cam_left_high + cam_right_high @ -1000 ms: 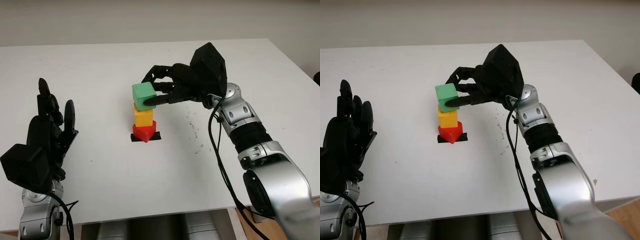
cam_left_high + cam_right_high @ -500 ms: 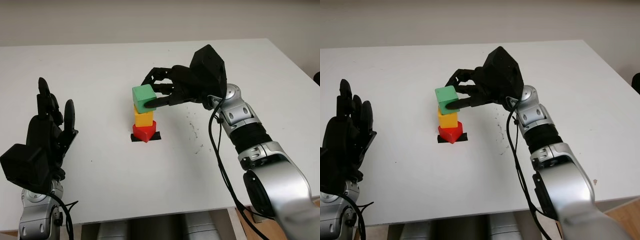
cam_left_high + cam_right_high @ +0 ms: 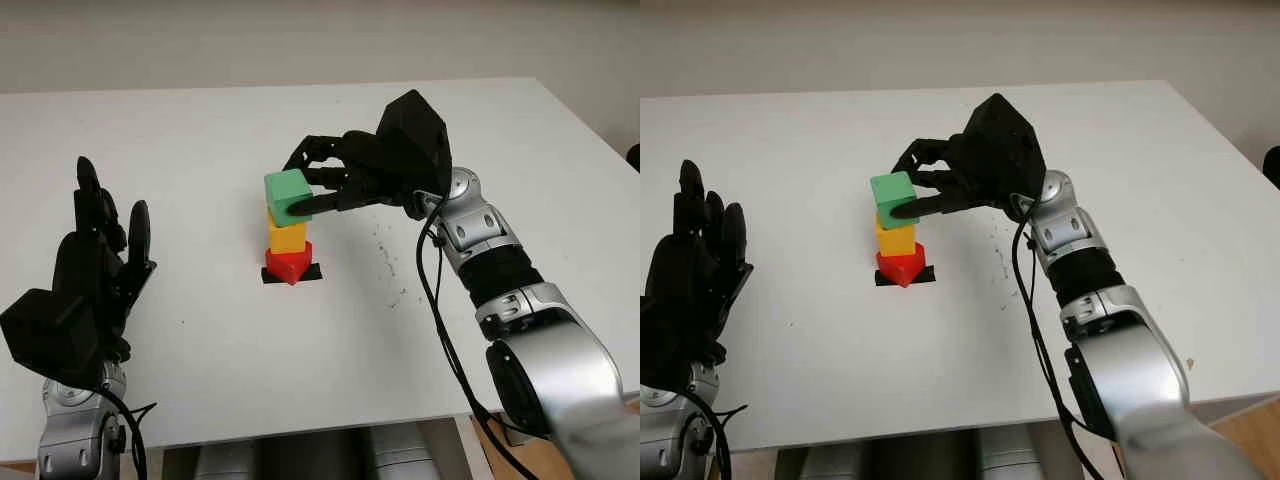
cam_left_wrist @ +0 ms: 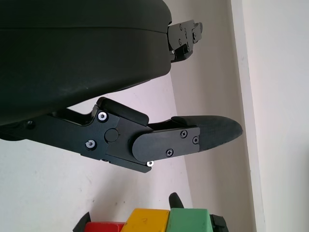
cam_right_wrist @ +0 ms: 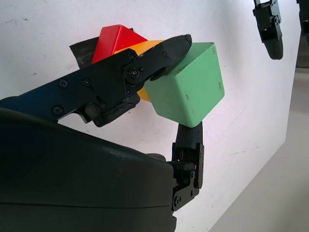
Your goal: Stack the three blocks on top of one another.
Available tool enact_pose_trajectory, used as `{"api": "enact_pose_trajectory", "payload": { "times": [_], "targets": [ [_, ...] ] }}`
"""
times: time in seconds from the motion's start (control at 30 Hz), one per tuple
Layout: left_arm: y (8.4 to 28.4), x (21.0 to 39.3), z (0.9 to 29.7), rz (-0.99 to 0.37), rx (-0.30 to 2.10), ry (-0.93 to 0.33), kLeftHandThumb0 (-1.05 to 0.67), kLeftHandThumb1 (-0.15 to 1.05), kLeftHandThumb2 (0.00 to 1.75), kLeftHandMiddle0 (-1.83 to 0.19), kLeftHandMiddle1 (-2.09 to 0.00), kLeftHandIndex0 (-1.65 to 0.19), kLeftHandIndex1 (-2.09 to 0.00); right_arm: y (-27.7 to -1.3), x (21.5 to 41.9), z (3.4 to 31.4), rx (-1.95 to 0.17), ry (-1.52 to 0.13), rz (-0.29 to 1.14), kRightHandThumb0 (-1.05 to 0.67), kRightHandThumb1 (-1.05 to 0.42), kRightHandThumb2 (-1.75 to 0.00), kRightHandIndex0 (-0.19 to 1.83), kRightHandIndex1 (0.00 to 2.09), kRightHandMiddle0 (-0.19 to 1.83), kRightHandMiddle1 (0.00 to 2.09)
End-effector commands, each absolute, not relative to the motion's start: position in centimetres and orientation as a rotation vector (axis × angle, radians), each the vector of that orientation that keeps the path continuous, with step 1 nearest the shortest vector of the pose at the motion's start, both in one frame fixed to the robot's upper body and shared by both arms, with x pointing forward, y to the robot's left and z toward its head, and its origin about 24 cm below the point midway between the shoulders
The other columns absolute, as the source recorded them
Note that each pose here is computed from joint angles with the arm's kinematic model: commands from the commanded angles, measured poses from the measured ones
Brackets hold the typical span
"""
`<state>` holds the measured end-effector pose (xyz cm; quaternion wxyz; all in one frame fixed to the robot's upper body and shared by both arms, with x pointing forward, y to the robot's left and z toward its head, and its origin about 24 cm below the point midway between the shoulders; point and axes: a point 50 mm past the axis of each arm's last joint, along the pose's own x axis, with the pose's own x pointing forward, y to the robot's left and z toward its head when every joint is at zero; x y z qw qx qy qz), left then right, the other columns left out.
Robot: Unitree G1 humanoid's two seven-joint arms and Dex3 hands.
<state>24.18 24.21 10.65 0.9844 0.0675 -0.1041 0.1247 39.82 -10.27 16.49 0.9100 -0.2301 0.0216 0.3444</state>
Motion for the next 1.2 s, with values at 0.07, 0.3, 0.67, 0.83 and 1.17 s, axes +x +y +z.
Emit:
{"api": "enact_pose_trajectory", "payload": {
  "times": [0.07, 0.3, 0.67, 0.83, 1.17],
  "targets": [
    [24.1, 24.1, 10.9, 0.245, 0.13, -0.228, -0.71, 1.05, 0.53, 0.19, 0.0, 0.19, 0.0, -10.3, 39.7, 16.3, -0.479, 0.042, 0.718, -0.5, -0.93, -0.05, 0.25, 0.05, 0.36, 1.56],
    [24.2, 24.1, 10.9, 0.244, 0.138, -0.226, -0.71, 1.05, 0.54, 0.19, 0.0, 0.19, 0.0, -10.2, 39.7, 16.3, -0.488, 0.073, 0.746, -0.5, -0.92, -0.05, 0.23, 0.04, 0.27, 1.29],
    [24.1, 24.2, 11.0, 0.245, 0.134, -0.227, -0.7, 1.05, 0.53, 0.19, 0.0, 0.19, 0.0, -10.4, 39.7, 16.3, -0.469, 0.091, 0.784, -0.55, -0.92, -0.06, 0.24, 0.05, 0.1, 1.02],
    [24.2, 24.3, 11.0, 0.244, 0.137, -0.227, -0.71, 1.05, 0.53, 0.19, 0.0, 0.19, 0.0, -10.5, 39.7, 16.4, -0.475, 0.102, 0.787, -0.58, -0.92, -0.05, 0.18, 0.03, 0.07, 0.96],
    [24.1, 24.4, 11.0, 0.245, 0.13, -0.228, -0.69, 1.05, 0.52, 0.19, 0.0, 0.19, 0.0, -11.1, 39.3, 17.4, -0.484, 0.06, 0.872, -0.69, -0.92, -0.05, -0.17, 0.01, -0.15, 0.3]
  ]
}}
